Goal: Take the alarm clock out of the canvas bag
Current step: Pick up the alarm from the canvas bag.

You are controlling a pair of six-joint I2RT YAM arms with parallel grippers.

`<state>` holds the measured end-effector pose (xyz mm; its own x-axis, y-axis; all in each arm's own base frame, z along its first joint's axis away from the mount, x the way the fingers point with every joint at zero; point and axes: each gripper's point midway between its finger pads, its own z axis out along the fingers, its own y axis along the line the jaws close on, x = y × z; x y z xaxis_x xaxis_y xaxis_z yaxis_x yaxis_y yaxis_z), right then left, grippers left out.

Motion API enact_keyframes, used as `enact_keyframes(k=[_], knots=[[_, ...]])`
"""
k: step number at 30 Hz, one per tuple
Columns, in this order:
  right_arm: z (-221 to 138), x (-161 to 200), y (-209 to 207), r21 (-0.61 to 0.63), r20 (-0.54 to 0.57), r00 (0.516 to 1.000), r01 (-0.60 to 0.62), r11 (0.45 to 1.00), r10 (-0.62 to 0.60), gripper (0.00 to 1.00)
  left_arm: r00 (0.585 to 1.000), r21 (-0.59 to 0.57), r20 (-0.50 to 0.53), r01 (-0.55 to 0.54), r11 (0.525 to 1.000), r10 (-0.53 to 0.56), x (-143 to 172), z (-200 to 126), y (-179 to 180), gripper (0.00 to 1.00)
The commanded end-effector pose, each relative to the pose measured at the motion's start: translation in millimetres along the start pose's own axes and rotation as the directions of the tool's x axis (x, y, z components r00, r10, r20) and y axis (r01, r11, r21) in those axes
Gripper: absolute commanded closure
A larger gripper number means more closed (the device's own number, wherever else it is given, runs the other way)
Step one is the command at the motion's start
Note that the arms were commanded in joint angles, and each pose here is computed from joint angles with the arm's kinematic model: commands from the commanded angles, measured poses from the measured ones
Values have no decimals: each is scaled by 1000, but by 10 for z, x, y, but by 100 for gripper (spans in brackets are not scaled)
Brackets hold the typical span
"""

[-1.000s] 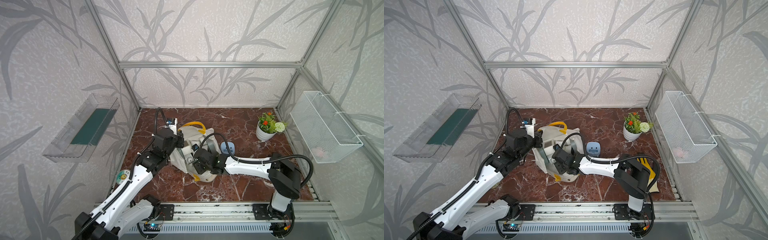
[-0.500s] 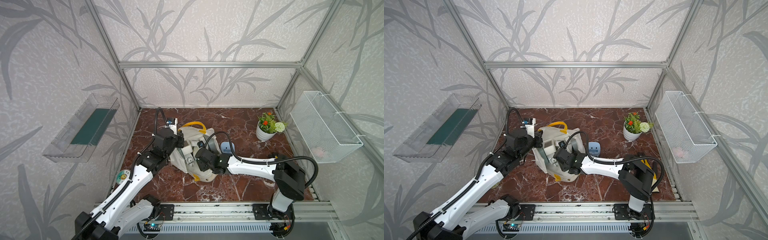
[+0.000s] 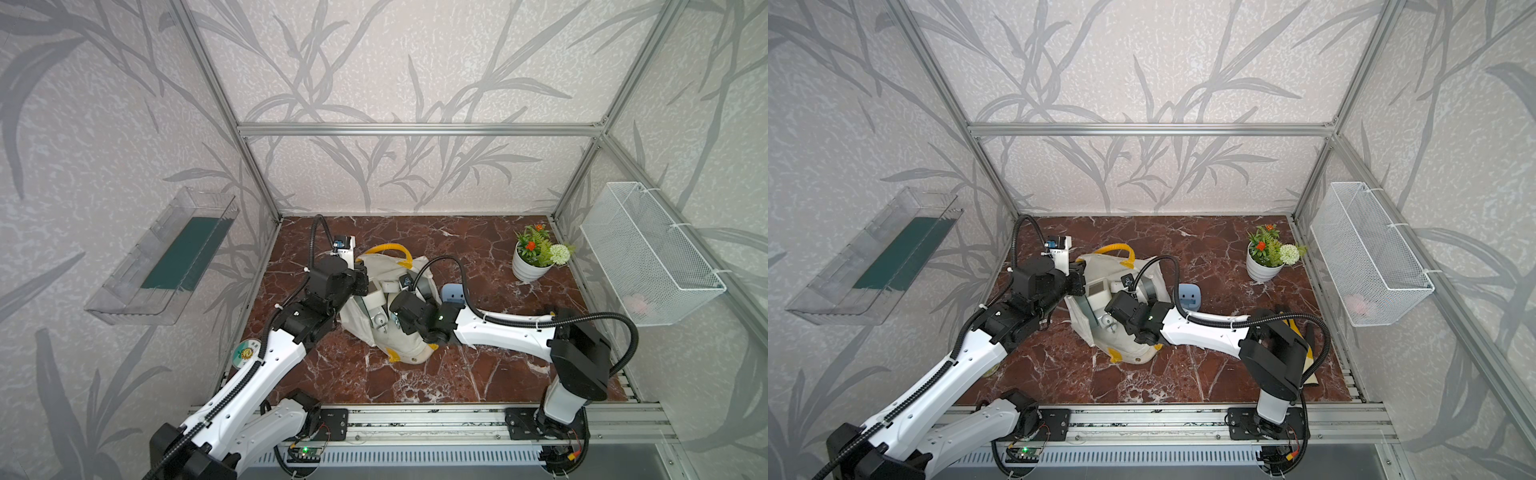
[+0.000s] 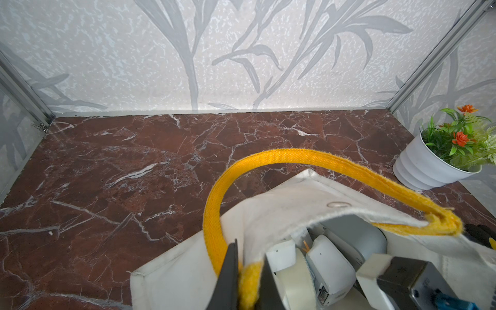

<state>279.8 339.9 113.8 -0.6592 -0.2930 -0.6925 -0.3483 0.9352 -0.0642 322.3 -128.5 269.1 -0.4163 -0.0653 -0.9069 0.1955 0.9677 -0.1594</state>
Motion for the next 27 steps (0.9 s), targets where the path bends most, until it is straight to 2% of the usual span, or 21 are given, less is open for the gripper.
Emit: enact_keyframes(k=[1, 13, 17, 20, 27], knots=[[-58, -123, -120, 50, 38, 999, 3, 999, -5, 32, 999, 18, 44, 14, 1000, -15, -196, -52, -61, 100], [269, -99, -108, 96, -23, 999, 30, 995, -28, 32, 999, 17, 43, 13, 1000, -13, -192, -65, -57, 100], [364, -92, -144, 145, -40, 999, 35, 989, -30, 34, 999, 21, 46, 10, 1000, -11, -205, -71, -62, 100], [445, -130, -272, 177, -43, 999, 4, 984, 4, 36, 999, 21, 46, 6, 1000, -7, -208, -74, -63, 100], [484, -179, -283, 194, -24, 1000, -4, 981, 9, 44, 999, 19, 40, -1, 1000, 0, -188, -69, -57, 100]])
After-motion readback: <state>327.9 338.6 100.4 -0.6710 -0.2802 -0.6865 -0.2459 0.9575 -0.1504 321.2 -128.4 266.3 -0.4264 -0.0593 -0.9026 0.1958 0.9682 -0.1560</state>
